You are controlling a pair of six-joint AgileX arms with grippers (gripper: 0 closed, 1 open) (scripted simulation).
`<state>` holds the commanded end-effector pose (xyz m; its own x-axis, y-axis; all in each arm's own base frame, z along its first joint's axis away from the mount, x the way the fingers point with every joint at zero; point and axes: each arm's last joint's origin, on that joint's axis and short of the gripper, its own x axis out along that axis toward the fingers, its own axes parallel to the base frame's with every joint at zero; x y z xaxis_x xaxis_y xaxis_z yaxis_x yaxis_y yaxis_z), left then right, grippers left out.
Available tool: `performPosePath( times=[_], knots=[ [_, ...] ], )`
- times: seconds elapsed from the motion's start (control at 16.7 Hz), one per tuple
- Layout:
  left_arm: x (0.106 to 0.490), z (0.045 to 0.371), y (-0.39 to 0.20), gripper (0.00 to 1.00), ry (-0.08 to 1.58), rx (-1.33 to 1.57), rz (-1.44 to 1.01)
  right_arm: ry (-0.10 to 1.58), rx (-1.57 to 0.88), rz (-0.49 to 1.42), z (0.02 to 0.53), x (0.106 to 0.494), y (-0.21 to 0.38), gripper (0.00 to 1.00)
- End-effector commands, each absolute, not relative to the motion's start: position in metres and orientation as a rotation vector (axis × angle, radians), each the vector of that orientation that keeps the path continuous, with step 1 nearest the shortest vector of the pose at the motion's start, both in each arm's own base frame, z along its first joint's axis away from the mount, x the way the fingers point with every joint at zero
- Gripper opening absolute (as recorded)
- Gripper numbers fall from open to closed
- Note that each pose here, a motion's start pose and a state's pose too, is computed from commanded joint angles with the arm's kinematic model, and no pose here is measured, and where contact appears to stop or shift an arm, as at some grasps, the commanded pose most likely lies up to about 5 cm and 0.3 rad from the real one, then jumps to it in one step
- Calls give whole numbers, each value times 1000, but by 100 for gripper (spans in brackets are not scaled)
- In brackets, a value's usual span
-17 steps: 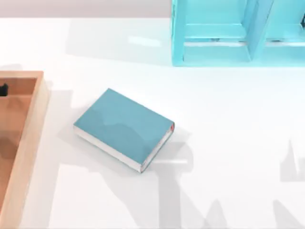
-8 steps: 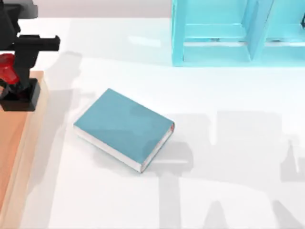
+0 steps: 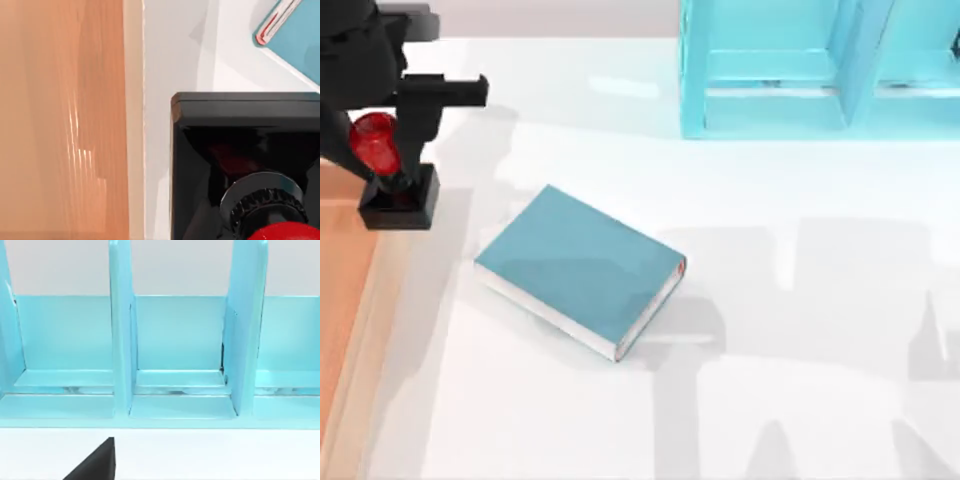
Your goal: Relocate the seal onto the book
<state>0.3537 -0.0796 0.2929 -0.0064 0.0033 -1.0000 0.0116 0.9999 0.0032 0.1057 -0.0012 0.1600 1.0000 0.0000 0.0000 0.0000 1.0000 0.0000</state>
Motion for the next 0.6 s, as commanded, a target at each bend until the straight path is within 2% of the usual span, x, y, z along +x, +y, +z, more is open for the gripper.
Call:
performPosePath(
  times=[0.36, 0.6],
  knots=[
    [372, 236, -189, 0, 1570, 18, -17, 0, 0, 0, 160, 106, -1, 100],
    [371, 221, -215, 0, 1567, 16, -18, 0, 0, 0, 160, 106, -1, 100]
  ],
)
